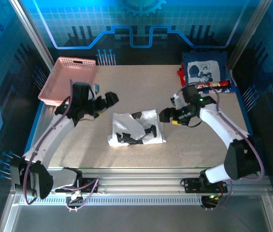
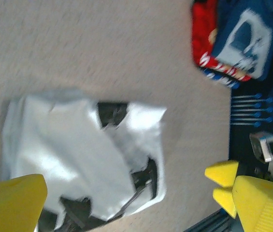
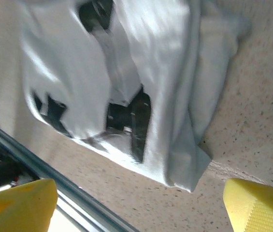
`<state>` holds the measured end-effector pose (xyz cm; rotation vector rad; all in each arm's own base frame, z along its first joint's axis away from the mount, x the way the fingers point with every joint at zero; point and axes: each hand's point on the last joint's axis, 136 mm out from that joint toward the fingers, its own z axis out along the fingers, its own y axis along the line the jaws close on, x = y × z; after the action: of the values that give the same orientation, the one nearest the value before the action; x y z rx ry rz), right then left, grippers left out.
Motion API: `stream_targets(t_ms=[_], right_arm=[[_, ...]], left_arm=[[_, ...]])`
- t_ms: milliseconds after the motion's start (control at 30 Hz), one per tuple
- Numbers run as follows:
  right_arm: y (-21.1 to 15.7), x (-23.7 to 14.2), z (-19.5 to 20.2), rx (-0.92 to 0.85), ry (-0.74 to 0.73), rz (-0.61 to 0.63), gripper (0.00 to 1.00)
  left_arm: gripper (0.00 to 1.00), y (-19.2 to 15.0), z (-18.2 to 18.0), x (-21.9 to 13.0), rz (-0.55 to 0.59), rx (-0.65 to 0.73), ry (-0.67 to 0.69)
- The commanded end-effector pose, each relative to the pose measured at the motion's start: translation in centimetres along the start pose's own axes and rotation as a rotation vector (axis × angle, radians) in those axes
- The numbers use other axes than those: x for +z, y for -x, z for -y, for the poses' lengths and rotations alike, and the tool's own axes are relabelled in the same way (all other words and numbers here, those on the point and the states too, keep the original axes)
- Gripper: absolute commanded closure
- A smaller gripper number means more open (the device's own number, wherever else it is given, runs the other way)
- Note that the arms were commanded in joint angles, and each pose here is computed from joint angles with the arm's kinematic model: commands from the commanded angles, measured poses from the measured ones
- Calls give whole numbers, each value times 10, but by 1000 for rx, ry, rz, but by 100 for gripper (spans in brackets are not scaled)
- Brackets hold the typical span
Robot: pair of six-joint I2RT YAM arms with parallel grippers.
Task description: Fold and stack the t-shirts
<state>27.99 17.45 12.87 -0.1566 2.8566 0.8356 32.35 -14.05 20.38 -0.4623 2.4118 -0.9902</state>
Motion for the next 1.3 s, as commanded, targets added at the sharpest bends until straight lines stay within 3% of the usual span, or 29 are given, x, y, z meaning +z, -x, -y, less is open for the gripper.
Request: stream_targets(t_ms=[0,267,433,500,600,667,867,1033,1267], right_arm=[[4,32,6,-71,-65,-28,10],[4,95,24,-67,-141,-147,11],[5,116,41,-60,-241,-184,17],[14,122,38,-62,-233,-169,29],[38,126,28,-85,-234,-149,66],[57,124,25,-102,-258,-123,79],[136,68,17,-201,-420,62,100],[197,6,11,-288,-575,226,100],[260,-48,26,-300,-727,375,100]], left_arm=[[1,-14,-4,-6,12,9,-61],[1,-23,-25,-25,79,30,-3],[1,-18,-39,-40,113,3,47],[1,-15,-38,-45,129,0,35],[1,-9,-26,-54,155,47,9],[1,-3,-17,-59,175,81,-9],[1,22,15,-69,234,170,-76],[1,43,31,-63,251,202,-102],[1,56,24,-36,210,218,-76]])
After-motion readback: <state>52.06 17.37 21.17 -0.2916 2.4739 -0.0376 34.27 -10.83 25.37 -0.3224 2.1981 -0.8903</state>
